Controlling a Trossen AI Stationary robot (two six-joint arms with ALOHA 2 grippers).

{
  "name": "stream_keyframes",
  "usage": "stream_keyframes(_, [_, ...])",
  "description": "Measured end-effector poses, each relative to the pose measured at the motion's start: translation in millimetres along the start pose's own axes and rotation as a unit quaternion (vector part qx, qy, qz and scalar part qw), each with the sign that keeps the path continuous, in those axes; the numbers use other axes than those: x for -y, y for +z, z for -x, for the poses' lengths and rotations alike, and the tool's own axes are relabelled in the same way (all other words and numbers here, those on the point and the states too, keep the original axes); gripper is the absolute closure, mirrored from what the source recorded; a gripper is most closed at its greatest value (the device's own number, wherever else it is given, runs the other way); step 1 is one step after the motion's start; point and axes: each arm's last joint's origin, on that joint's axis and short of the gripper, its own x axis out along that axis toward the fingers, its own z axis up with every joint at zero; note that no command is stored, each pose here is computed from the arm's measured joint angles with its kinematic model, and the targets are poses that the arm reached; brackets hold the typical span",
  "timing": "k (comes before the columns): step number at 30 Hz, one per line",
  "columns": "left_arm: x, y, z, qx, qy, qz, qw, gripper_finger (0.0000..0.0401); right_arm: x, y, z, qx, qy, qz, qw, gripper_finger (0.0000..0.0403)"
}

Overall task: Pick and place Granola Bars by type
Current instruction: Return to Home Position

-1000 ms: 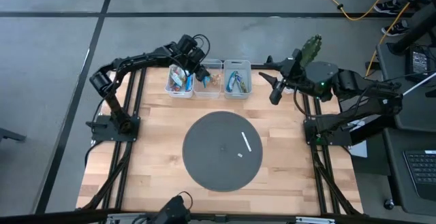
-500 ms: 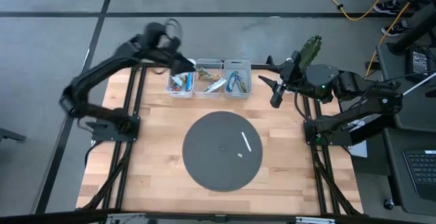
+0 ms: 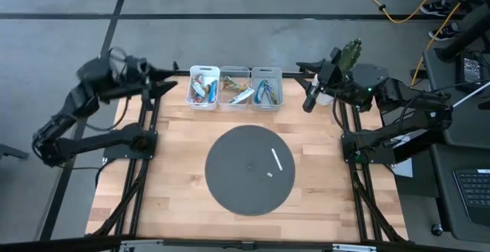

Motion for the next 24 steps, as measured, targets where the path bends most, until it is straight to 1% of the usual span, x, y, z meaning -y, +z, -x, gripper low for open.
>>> stream_keyframes(2, [-2,-21,11,0.044,0.032,0.008,0.998,0.0183,2,3,-1,0.012,-0.005,0.004,1.000,0.0239])
stream_keyframes(3, [-4,-34,17,0.067,0.035,0.014,0.997,0.0184,2,3,-1,0.016,-0.008,0.003,1.000,0.0239])
stream_keyframes(5, [-9,-59,22,0.109,0.013,0.024,0.994,0.0186,3,4,-1,0.020,-0.010,0.003,1.000,0.0239])
stream_keyframes(8, [-20,-100,21,0.150,-0.019,0.039,0.988,0.0186,4,4,-2,0.019,-0.012,0.012,1.000,0.0239])
stream_keyframes(11, [-30,-134,18,0.178,-0.024,0.047,0.983,0.0184,3,4,-2,0.022,0.000,0.024,0.999,0.0239])
stream_keyframes(13, [-39,-156,12,0.172,-0.001,0.063,0.983,0.0183,4,4,-2,0.025,0.002,0.032,0.999,0.0239])
stream_keyframes(16, [-51,-184,-2,0.138,0.031,0.076,0.987,0.0183,6,5,-3,0.031,0.006,0.037,0.999,0.0239])
stream_keyframes(18, [-55,-194,-10,0.133,0.042,0.074,0.987,0.0184,7,5,-4,0.033,0.011,0.037,0.999,0.0239])
stream_keyframes(21, [-63,-216,-18,0.108,0.058,0.069,0.990,0.0186,9,5,-6,0.035,0.015,0.036,0.999,0.0239])
stream_keyframes(24, [-66,-225,-21,0.119,0.059,0.051,0.990,0.0186,9,5,-6,0.037,0.024,0.037,0.998,0.0239])
